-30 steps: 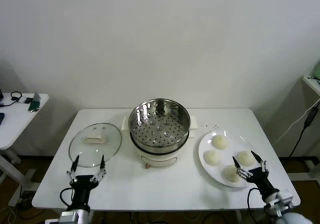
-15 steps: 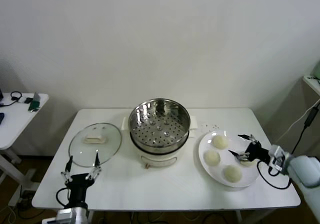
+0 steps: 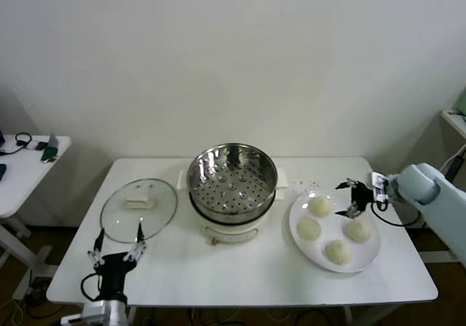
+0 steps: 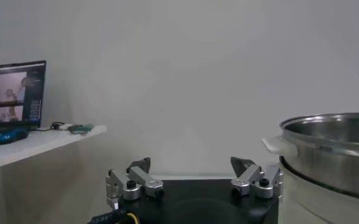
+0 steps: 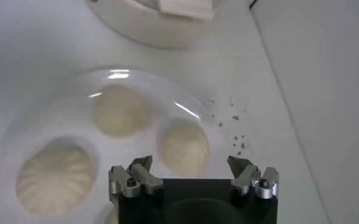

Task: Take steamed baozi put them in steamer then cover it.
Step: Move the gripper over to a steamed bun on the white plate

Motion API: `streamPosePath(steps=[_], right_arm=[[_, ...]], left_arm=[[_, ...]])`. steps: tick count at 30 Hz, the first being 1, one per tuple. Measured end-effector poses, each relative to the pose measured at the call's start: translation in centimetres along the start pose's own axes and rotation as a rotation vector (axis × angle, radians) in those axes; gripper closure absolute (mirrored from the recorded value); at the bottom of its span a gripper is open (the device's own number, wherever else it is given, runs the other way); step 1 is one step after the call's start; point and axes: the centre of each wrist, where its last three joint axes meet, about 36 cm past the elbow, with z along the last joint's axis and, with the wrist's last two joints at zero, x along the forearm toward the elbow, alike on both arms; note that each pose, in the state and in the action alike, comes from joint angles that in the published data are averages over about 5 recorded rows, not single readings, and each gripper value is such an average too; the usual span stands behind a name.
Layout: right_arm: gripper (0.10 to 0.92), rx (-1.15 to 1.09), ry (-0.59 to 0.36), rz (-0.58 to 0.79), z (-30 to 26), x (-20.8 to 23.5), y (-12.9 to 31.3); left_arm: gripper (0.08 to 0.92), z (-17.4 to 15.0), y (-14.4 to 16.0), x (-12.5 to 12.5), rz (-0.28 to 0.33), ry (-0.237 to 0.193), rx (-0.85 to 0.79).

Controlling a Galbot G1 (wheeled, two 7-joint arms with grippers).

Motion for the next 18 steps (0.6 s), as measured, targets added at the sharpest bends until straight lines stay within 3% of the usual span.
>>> streamPosePath(steps=[8, 18], right_arm=[[0.200, 0.048, 0.130, -0.107, -1.9, -2.4, -3.2], [0.200, 0.087, 0.207, -0.148, -4.5, -4.9, -5.5]], left_arm=[[0.177, -0.4, 0.2, 0.0, 0.025, 0.002, -0.033], [0.177, -0.4, 0.3, 0.0, 0.035, 0.013, -0.053]])
